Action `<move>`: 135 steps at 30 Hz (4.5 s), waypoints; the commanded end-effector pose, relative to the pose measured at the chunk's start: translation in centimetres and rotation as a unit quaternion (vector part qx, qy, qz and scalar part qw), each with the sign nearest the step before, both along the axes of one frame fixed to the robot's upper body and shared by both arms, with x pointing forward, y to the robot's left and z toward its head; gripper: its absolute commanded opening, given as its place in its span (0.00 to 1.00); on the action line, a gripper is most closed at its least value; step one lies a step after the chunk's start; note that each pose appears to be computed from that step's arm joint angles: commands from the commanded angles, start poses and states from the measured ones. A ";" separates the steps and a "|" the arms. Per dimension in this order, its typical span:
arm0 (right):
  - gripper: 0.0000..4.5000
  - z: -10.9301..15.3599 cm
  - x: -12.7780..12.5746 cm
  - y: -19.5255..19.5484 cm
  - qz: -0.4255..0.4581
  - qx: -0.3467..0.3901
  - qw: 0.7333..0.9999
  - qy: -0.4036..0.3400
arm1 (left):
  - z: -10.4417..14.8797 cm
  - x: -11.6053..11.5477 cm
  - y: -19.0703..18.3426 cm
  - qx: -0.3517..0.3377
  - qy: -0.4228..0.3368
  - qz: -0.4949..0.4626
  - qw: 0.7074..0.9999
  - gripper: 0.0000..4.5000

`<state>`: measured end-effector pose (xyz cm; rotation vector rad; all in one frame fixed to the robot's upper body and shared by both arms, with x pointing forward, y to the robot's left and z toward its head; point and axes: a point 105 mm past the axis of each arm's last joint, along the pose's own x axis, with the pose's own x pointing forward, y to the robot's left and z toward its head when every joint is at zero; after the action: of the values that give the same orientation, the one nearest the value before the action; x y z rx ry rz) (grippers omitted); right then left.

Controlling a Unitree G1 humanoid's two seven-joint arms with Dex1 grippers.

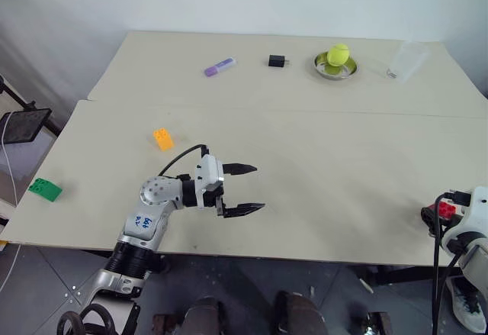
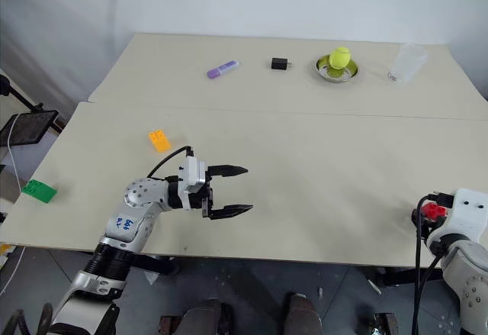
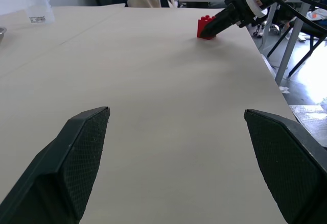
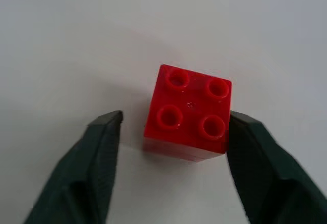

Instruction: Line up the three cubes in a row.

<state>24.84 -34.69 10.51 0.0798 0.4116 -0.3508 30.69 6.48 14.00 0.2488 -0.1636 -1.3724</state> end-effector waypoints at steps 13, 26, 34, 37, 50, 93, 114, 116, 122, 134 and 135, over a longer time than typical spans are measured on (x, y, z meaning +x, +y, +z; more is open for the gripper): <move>0.33 5.5 8.6 21.4 0.721 -0.156 0.674 -0.051 | -0.7 -1.7 5.9 0.005 0.017 0.116 0.993 1.00; 0.33 2.9 11.4 24.6 0.801 -0.183 0.570 -0.014 | -1.4 -4.4 12.1 -0.002 0.035 0.267 0.963 1.00; 0.82 4.3 11.4 24.0 0.788 -0.180 0.586 -0.056 | -0.2 -2.7 14.9 -0.061 0.003 0.377 0.924 1.00; 0.99 7.0 10.6 23.3 0.773 -0.164 0.598 -0.133 | 0.5 -2.8 17.3 -0.108 -0.008 0.450 0.887 1.00; 0.99 5.3 2.9 20.7 0.739 -0.058 0.590 -0.320 | -5.0 -14.5 29.4 -0.236 0.007 0.858 0.455 1.00; 0.99 5.4 2.1 25.1 0.766 0.014 0.570 -0.298 | -1.2 -1.2 32.0 -0.288 0.012 0.894 0.342 1.00; 1.00 4.9 2.3 24.3 0.760 0.011 0.587 -0.277 | -0.1 0.3 30.5 -0.278 -0.013 0.880 0.385 0.33; 1.00 4.9 2.3 23.9 0.753 0.005 0.597 -0.277 | 2.0 2.2 27.9 -0.261 -0.040 0.817 0.513 0.33; 1.00 4.9 1.7 22.0 0.733 -0.014 0.626 -0.267 | 6.3 2.7 19.2 -0.216 -0.064 0.530 0.817 0.33; 1.00 4.3 0.2 17.5 0.692 -0.051 0.685 -0.222 | 1.0 4.5 5.7 0.125 -0.019 0.023 0.992 0.33; 1.00 4.3 0.0 17.5 0.692 -0.050 0.685 -0.222 | 0.9 4.8 5.5 0.128 -0.014 0.008 0.992 0.33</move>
<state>25.24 -16.96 13.89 -0.2470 -0.0858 1.1741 35.37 11.77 15.44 0.4406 -0.0250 -1.3191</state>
